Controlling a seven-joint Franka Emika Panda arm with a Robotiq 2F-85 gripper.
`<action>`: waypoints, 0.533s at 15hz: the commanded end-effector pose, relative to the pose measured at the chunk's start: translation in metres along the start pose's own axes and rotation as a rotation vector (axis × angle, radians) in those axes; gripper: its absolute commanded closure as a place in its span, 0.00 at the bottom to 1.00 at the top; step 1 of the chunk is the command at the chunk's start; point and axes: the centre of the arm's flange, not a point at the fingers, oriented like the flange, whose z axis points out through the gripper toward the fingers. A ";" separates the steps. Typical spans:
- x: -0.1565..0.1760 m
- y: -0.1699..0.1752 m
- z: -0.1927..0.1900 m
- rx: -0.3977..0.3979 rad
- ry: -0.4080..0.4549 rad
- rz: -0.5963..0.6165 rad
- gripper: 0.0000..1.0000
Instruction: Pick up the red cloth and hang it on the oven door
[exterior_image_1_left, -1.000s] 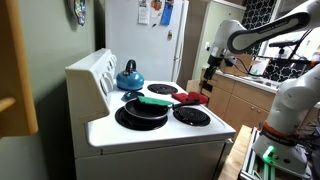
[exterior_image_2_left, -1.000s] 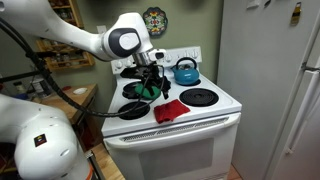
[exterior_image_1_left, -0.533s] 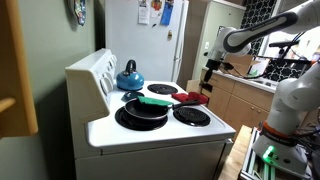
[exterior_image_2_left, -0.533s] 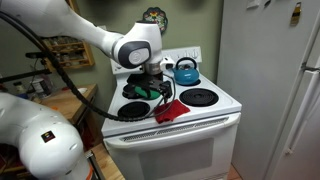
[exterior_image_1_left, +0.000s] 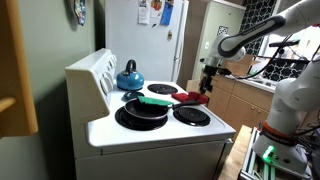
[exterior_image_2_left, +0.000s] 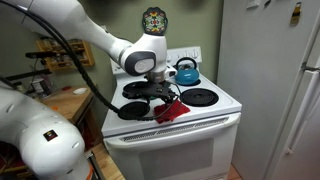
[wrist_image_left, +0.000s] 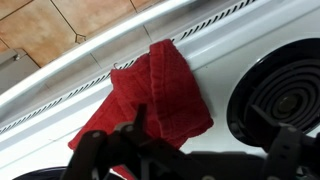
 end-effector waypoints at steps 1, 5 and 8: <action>0.002 0.011 0.015 -0.012 0.042 -0.032 0.00; 0.007 0.016 0.020 -0.040 0.077 -0.051 0.11; 0.008 0.017 0.023 -0.041 0.091 -0.058 0.24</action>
